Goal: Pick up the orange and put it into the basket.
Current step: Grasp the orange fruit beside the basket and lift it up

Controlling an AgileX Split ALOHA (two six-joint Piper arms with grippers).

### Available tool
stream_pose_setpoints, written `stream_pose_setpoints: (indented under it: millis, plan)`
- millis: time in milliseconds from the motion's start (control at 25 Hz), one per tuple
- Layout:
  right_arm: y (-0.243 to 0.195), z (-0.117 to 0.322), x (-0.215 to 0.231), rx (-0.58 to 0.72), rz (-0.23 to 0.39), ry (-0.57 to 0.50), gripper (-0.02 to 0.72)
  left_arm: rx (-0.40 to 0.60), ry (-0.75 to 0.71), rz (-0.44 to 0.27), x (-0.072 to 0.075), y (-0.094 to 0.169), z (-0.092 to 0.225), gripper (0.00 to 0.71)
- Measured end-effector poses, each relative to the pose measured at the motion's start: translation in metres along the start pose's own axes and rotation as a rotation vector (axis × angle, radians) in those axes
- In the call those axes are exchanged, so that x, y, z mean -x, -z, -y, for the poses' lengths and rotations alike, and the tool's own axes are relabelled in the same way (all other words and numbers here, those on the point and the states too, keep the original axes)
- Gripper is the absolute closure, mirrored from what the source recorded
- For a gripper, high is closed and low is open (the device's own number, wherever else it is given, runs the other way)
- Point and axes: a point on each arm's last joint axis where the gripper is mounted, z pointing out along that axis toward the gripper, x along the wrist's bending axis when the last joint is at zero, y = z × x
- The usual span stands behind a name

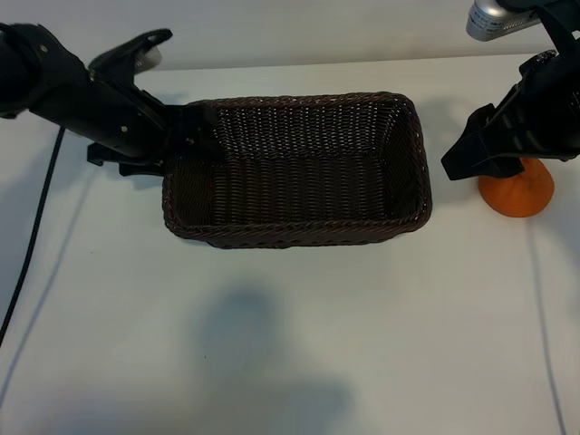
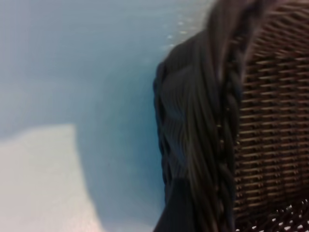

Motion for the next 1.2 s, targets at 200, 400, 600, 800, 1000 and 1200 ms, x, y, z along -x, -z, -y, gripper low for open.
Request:
stream_pose_setpoints:
  millis: [200,400,600,800,1000,1200]
  plan:
    - [0.0,0.0,0.0,-0.001,0.0,0.0,0.108,0.023,-0.026,0.009,0.009,0.022,-0.001,0.052]
    - [0.0,0.0,0.0,-0.003,-0.001,0.0,0.108,0.083,-0.053,-0.01,0.016,0.049,-0.004,0.063]
    - [0.0,0.0,0.0,-0.003,-0.001,0.0,0.108,0.07,-0.077,-0.057,0.017,0.065,0.0,0.064]
    - [0.0,0.0,0.0,-0.003,-0.001,0.0,0.108,0.085,-0.111,-0.148,0.015,0.085,0.003,0.07]
    - [0.0,0.0,0.0,-0.003,-0.001,0.0,0.108,0.054,-0.121,-0.252,-0.006,0.113,0.006,0.073]
    - [0.0,0.0,0.0,-0.003,-0.001,0.0,0.108,0.097,-0.064,-0.267,-0.04,0.161,0.008,0.086]
